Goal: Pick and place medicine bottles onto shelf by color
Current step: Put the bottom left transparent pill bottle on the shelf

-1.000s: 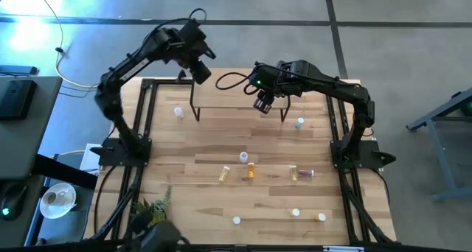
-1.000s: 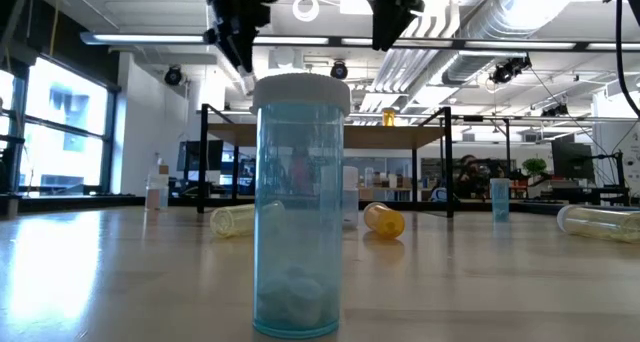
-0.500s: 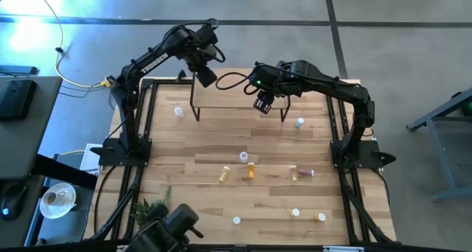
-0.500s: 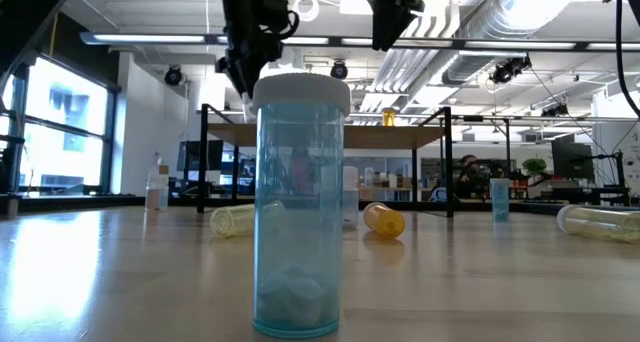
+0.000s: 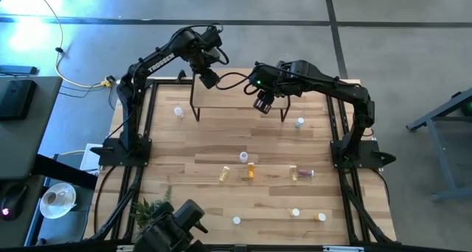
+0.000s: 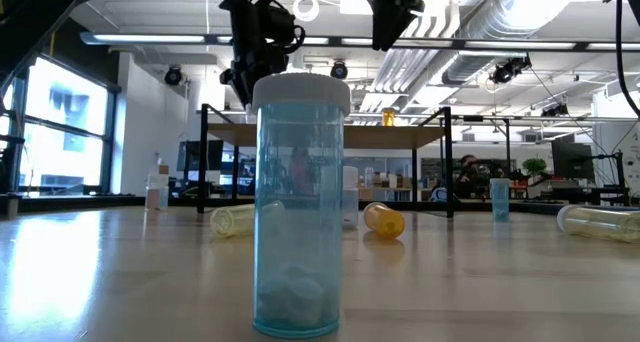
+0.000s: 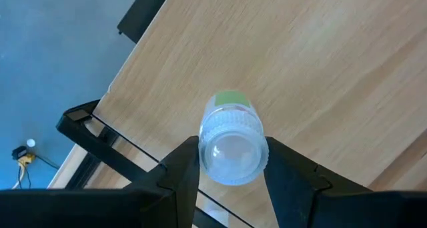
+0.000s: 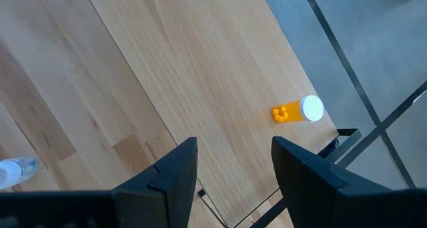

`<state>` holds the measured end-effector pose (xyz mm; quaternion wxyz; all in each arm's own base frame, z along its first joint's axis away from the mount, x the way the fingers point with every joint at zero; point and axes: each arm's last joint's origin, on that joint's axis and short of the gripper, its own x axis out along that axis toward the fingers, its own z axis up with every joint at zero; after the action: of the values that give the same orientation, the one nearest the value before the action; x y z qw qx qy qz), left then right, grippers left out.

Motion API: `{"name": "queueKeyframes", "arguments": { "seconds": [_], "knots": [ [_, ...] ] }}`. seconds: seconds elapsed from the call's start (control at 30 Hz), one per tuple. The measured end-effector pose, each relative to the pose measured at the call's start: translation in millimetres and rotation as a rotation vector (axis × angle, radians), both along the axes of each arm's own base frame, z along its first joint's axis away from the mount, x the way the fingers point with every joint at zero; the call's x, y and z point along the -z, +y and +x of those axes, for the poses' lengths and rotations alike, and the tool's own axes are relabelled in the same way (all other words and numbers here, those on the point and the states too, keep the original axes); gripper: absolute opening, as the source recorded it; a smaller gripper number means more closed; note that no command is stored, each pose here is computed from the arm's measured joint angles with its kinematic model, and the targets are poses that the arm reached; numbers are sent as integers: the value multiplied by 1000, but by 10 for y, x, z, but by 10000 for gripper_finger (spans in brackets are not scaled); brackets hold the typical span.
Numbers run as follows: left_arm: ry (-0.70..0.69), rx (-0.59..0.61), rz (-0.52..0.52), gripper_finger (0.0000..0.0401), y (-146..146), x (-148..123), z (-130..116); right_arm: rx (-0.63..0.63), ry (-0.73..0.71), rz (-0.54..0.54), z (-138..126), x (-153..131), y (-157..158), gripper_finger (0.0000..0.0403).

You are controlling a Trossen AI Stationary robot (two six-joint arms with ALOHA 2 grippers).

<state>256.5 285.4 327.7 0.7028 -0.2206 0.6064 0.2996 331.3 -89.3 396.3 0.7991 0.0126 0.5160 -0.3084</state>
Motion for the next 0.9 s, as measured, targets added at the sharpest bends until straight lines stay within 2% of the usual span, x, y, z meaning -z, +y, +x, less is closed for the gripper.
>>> {"name": "queueKeyframes", "arguments": {
  "seconds": [0.27,0.5,0.63,0.9],
  "knots": [
    [2,0,2,137,9,12,8,0,0,0,0,0,0,183],
    [18,24,0,175,33,70,26,0,0,0,0,0,0,183],
    [41,17,36,195,39,49,15,0,1,0,-1,0,0,183],
    [22,32,50,201,27,-55,15,-1,2,0,-1,1,0,183]
  ]
}}
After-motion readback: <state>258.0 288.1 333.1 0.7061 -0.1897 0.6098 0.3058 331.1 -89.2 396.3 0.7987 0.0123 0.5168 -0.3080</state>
